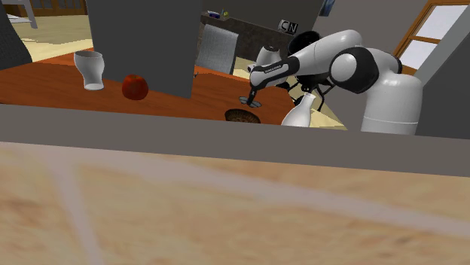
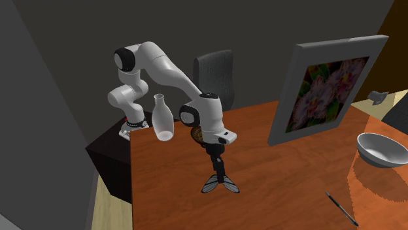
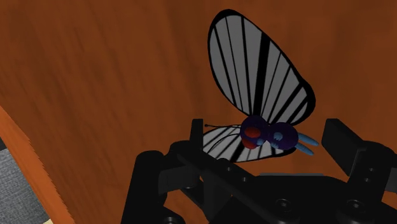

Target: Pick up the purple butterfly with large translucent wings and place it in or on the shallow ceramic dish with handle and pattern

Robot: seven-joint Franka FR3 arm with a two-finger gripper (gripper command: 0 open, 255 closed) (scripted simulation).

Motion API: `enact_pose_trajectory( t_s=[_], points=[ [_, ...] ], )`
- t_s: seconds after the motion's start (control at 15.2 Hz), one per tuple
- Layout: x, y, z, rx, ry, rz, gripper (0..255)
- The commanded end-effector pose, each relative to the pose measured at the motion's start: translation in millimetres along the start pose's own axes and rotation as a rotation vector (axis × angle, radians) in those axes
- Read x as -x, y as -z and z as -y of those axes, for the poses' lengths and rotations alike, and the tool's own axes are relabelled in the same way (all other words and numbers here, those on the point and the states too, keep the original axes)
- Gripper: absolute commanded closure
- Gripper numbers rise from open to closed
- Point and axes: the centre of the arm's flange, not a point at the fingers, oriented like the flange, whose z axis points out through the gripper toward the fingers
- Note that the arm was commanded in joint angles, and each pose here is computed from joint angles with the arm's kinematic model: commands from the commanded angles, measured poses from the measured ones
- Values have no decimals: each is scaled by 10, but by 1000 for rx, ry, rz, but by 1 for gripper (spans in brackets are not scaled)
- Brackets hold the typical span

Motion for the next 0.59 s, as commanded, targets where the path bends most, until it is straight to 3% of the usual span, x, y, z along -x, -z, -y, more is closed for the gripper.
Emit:
enact_pose_trajectory(
  t_s=[0.0,0.2,0.26,0.53],
  points=[
    [1,-3,0,0,0,0,0],
    [0,-3,0,0,0,0,0],
    [0,-3,0,0,0,0,255],
    [2,0,-1,0,0,0,255]
  ],
)
